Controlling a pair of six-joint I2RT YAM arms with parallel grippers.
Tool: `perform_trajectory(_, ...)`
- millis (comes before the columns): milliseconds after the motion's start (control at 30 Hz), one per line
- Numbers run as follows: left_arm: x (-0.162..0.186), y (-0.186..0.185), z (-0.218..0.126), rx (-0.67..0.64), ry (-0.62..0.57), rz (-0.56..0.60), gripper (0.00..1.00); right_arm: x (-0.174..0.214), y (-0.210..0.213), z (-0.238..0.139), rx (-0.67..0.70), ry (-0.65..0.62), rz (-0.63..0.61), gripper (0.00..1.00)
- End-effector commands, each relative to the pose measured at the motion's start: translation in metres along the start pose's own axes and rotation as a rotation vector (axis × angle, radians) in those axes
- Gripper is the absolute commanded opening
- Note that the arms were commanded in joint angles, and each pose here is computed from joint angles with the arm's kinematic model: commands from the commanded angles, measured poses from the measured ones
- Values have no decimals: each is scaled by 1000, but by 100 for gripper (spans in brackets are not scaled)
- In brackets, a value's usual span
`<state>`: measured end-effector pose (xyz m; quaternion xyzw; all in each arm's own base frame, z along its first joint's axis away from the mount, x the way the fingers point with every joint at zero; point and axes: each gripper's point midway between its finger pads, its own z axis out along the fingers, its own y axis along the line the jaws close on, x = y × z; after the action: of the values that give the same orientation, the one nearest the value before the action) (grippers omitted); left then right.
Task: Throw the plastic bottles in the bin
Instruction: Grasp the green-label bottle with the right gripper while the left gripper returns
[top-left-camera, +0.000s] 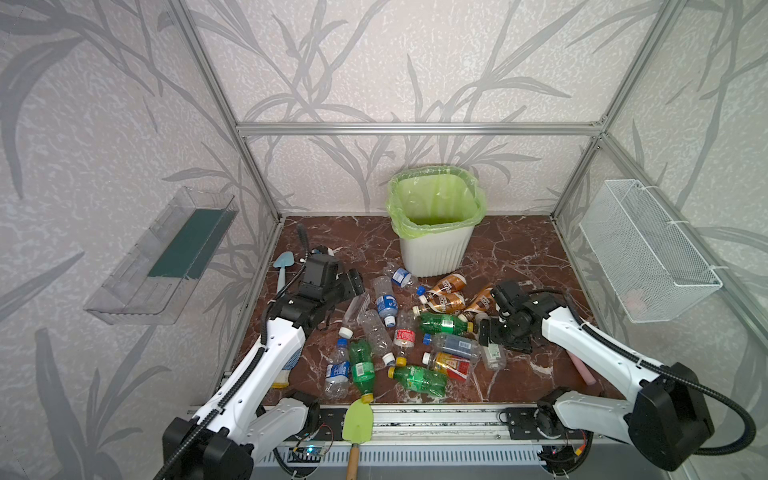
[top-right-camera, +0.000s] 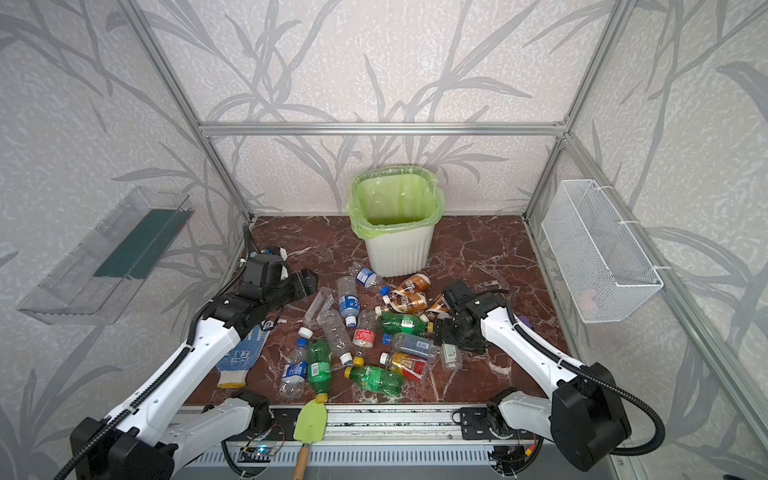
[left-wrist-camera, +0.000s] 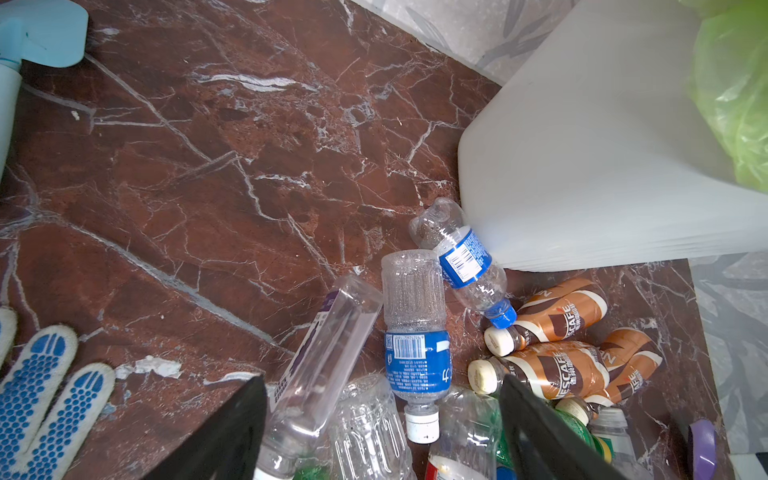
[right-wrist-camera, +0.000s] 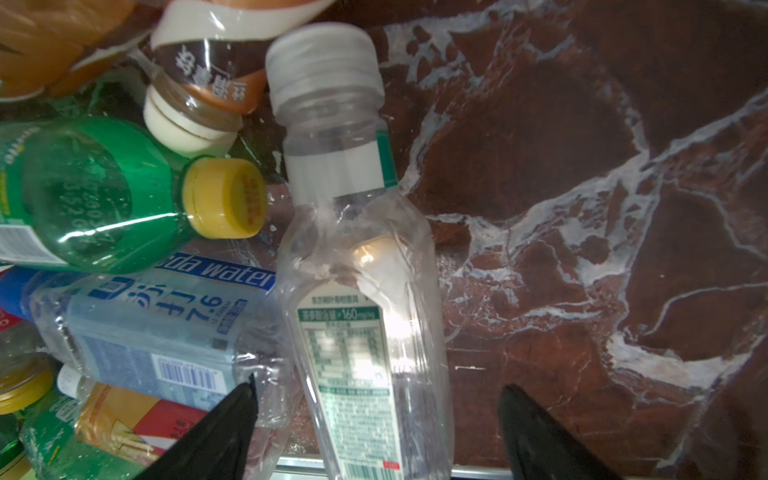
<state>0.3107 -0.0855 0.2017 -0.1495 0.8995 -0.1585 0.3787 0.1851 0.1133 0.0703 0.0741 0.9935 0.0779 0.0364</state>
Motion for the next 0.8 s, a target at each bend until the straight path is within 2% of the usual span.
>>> perform_trajectory(0,-6,-3,-2,9,-13,-4,87,5,-2,6,24,35,-28,90)
perform_trajectory(267,-3,-4,0,10,5,-9,87,4,-3,20,39,68,-47,83)
perform_trajectory(767,-5,-8,1,17,24,-9,87,7,-16,30,94,68,-20,56)
